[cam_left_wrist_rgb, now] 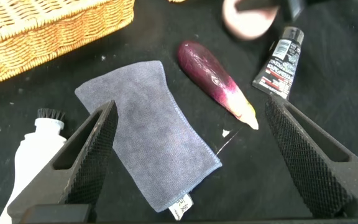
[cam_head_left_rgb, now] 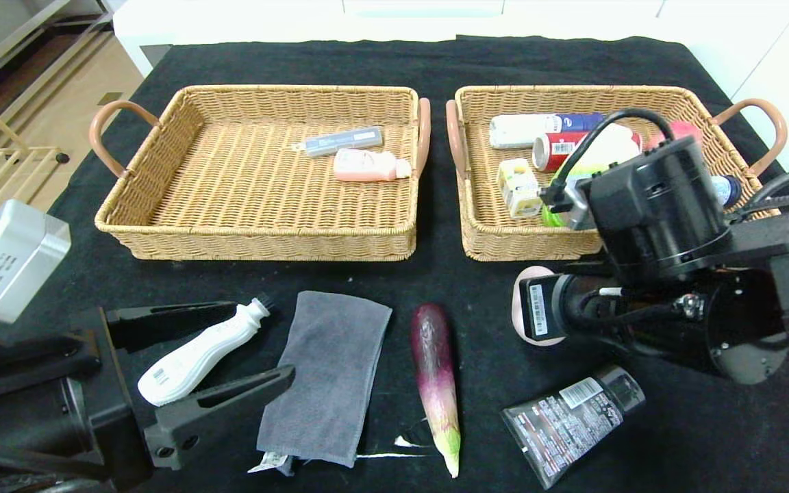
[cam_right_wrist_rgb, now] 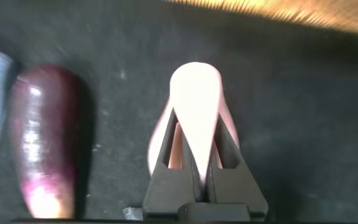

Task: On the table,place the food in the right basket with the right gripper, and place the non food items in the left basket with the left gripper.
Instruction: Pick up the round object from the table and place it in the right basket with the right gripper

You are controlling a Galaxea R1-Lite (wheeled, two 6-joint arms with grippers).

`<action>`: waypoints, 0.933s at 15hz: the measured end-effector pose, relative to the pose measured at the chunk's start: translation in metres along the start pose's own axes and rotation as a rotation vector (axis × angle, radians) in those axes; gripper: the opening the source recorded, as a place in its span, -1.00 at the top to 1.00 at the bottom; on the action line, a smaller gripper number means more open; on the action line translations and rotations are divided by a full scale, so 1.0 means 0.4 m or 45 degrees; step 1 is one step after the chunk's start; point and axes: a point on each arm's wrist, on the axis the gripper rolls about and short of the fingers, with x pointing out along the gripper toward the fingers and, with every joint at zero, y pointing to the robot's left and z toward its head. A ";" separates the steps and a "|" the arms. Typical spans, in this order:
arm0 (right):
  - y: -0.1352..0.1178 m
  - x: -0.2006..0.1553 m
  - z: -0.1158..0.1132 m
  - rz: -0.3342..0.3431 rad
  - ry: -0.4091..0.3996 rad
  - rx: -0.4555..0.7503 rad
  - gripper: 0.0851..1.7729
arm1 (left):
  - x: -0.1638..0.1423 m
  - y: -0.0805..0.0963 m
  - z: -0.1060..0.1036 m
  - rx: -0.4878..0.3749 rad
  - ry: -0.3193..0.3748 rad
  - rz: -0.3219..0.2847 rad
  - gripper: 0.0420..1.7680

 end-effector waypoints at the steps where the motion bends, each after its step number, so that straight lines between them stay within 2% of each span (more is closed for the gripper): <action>1: -0.004 -0.018 0.016 0.011 -0.034 0.017 0.91 | 0.001 0.000 -0.001 0.000 0.002 0.000 -0.94; 7: -0.016 -0.082 0.121 0.050 -0.235 0.098 0.91 | 0.003 0.001 -0.002 -0.002 0.007 -0.001 -0.94; 14: -0.020 -0.026 0.209 0.014 -0.362 0.173 0.91 | 0.002 0.001 -0.001 -0.001 0.003 0.001 -0.94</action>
